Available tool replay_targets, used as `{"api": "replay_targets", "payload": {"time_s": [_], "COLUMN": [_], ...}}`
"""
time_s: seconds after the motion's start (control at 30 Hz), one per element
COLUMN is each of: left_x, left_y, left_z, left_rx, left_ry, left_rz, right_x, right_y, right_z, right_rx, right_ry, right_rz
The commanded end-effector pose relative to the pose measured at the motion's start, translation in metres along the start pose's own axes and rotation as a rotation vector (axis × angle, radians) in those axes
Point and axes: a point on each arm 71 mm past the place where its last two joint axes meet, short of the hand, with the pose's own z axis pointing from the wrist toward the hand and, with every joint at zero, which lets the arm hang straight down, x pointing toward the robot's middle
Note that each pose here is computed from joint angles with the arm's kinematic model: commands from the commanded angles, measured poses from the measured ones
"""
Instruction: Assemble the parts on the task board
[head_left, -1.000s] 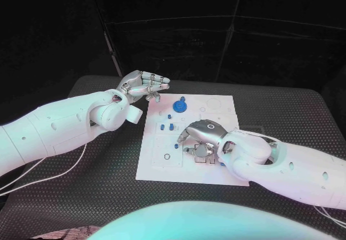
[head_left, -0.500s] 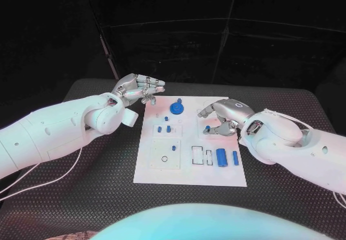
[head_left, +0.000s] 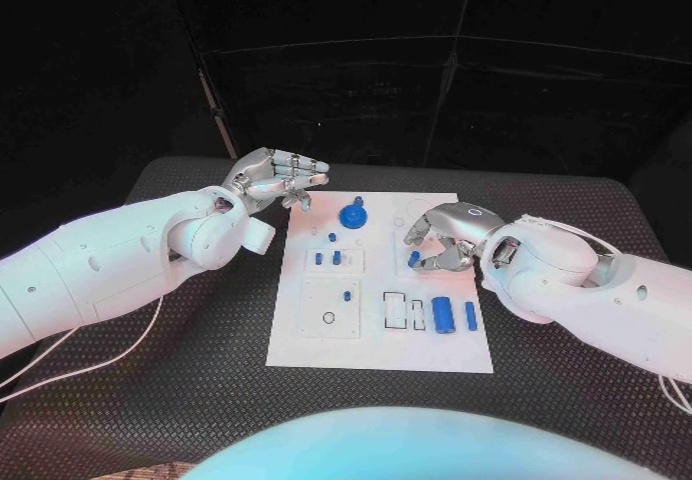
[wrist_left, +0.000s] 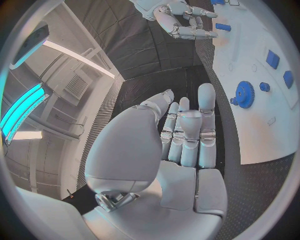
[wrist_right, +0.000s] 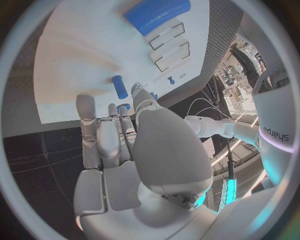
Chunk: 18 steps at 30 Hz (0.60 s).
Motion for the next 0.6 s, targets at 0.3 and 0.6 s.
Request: {"api": "replay_targets", "payload": {"time_s": [0.3, 0.6], "left_x": [0.0009, 0.0015], "left_y": [-0.0013, -0.0013], "left_z": [0.0002, 0.0005], "left_rx": [0.004, 0.004], "left_ry": [0.012, 0.015], "left_rz": [-0.009, -0.009], "right_x": [0.0085, 0.0098], "right_y": [0.0011, 0.0007], "right_z": [0.0062, 0.0123], "right_rx": [0.003, 0.006], "right_ry": [0.107, 0.094], "right_rz": [-0.035, -0.035]}}
